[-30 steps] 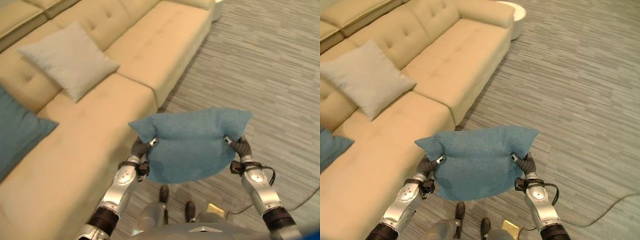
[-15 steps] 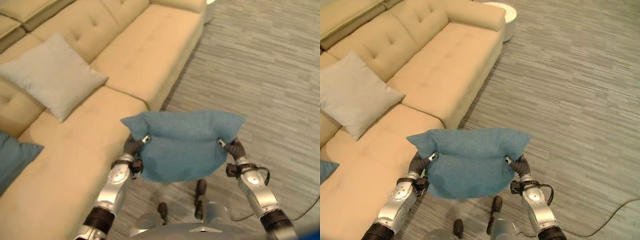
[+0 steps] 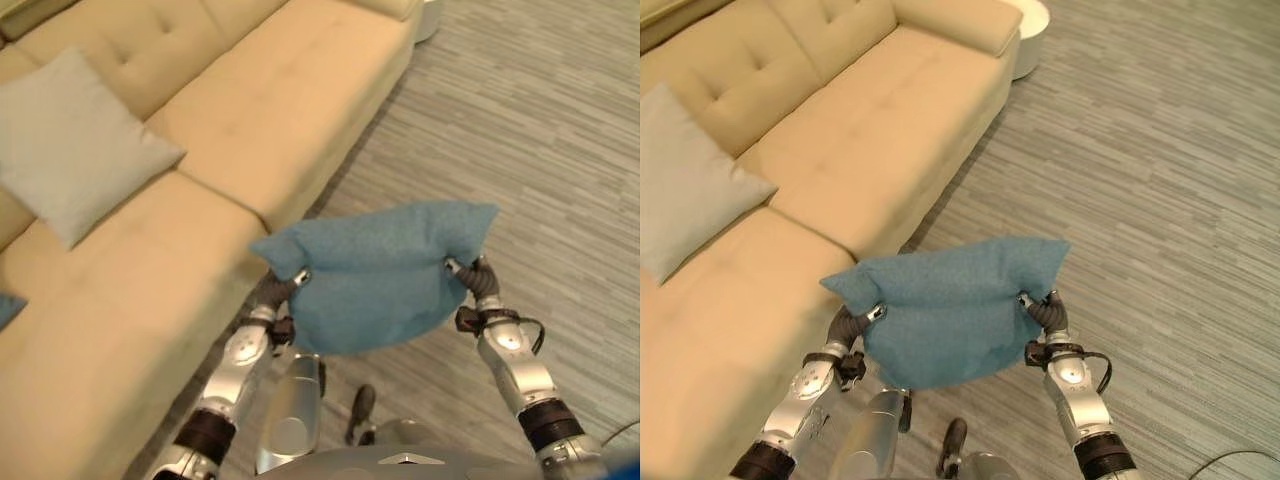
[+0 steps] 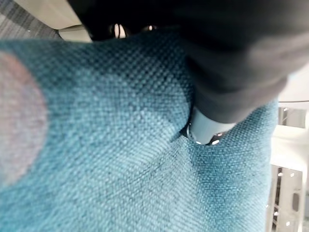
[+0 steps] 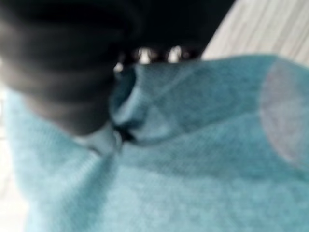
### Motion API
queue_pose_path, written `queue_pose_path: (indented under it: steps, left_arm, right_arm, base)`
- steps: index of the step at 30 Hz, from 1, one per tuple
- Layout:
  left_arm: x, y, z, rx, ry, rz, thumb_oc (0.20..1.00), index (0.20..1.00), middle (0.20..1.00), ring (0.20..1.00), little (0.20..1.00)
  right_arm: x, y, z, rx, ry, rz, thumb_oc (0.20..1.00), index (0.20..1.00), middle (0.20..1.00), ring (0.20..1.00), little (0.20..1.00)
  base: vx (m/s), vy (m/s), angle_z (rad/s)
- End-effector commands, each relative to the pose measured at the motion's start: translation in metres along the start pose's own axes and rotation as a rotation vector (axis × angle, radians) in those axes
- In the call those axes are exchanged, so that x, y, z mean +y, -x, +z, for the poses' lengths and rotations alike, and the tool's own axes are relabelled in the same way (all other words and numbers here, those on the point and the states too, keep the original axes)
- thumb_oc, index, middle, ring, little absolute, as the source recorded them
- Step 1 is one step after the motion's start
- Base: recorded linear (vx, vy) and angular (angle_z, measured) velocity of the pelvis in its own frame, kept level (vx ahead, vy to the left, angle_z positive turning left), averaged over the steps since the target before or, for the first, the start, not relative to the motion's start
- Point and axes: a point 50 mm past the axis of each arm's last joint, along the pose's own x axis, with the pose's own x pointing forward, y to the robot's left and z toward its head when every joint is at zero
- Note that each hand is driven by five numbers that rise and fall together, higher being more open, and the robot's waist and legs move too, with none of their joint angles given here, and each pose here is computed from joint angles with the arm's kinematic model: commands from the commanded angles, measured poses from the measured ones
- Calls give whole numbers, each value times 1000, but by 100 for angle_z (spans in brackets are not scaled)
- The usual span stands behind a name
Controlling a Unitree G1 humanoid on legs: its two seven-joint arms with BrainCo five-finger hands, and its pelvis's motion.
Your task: Pick up all the scattered cushions and arrange them neatly on the sofa.
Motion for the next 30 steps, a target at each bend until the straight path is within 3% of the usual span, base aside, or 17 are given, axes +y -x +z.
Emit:
queue_pose_path:
  steps: [1, 11, 23, 30]
  left_arm:
    - [-17, -7, 52, -249, 4, -119, 200, 200, 200, 200, 200]
    - [-3, -3, 50, -250, 14, -69, 200, 200, 200, 200, 200]
    - [-28, -13, 49, -238, 45, -146, 200, 200, 200, 200, 200]
    - [-20, -10, 50, -243, 9, -117, 200, 200, 200, 200, 200]
  right_arm:
    - [17, -4, 44, -230, -73, 83, 200, 200, 200, 200, 200]
    - [25, -8, 51, -249, -69, 136, 200, 200, 200, 200, 200]
    - [2, -3, 46, -241, -67, 54, 200, 200, 200, 200, 200]
    - [9, -7, 47, -244, -48, 62, 200, 200, 200, 200, 200]
  base:
    - [380, 281, -31]
    - [360, 68, -7]
    - [324, -194, 43]
    - [225, 81, -44]
